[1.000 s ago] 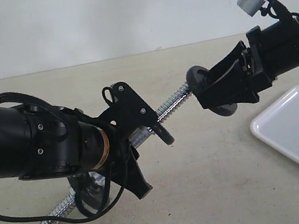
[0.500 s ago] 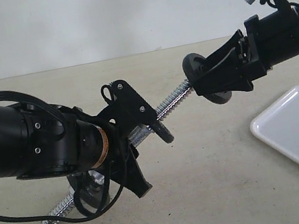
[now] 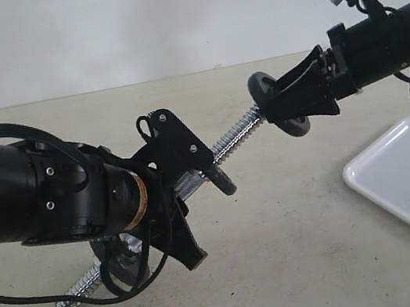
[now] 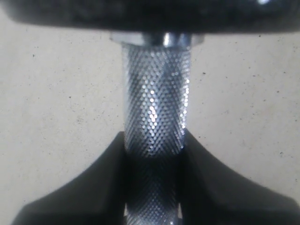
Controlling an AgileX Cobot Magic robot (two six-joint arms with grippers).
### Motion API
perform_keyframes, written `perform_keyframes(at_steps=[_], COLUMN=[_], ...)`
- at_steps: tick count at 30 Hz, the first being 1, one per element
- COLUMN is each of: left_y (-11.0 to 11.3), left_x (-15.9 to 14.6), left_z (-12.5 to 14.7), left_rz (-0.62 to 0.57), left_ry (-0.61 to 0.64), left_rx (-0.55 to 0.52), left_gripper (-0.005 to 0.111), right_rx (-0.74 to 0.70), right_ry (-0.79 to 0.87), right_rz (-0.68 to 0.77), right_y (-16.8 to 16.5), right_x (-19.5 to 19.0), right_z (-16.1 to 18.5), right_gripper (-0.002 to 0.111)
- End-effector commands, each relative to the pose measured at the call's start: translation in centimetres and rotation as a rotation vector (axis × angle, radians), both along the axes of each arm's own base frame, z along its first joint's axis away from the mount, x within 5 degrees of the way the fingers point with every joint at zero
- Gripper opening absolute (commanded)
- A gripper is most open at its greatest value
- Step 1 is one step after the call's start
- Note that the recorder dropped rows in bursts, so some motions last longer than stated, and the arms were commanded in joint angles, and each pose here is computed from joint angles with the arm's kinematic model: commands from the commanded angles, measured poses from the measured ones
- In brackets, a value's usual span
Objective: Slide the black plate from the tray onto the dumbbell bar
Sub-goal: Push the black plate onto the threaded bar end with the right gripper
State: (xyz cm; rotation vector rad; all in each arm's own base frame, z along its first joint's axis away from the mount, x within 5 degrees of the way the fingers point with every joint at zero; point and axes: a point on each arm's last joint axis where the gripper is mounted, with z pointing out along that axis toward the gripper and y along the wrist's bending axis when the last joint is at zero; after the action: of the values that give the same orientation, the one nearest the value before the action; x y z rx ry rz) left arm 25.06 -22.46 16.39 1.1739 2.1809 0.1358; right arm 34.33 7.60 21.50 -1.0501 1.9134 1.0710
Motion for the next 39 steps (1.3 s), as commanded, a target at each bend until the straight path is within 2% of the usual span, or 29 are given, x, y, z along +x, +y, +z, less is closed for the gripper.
perform_keyframes(at_steps=[1,12,29,39], left_y=[-0.6,-0.6,-0.7,-0.7], left_x=[0.2,0.3,0.3,0.3], left_z=[3.2,3.3,3.4,3.4], left_rz=[-0.062,-0.082,-0.121,-0.118], left_ry=[-0.103,-0.116,-0.141,-0.140], left_rx=[-0.056,-0.046,-0.029,-0.032], left_gripper=[0.004,0.004,0.004,0.004], right_rx=[0.087,0.093,0.085,0.065], right_ry=[-0.021,0.005,0.062,0.097], right_rz=[-0.077,-0.097,-0.029,-0.020], right_y=[-1.9,-2.2,0.5,0.7], right_x=[1.2,1.3,0.7,0.5], right_z=[1.5,1.5,1.4,1.1], right_gripper=[0.000,0.000,0.000,0.000])
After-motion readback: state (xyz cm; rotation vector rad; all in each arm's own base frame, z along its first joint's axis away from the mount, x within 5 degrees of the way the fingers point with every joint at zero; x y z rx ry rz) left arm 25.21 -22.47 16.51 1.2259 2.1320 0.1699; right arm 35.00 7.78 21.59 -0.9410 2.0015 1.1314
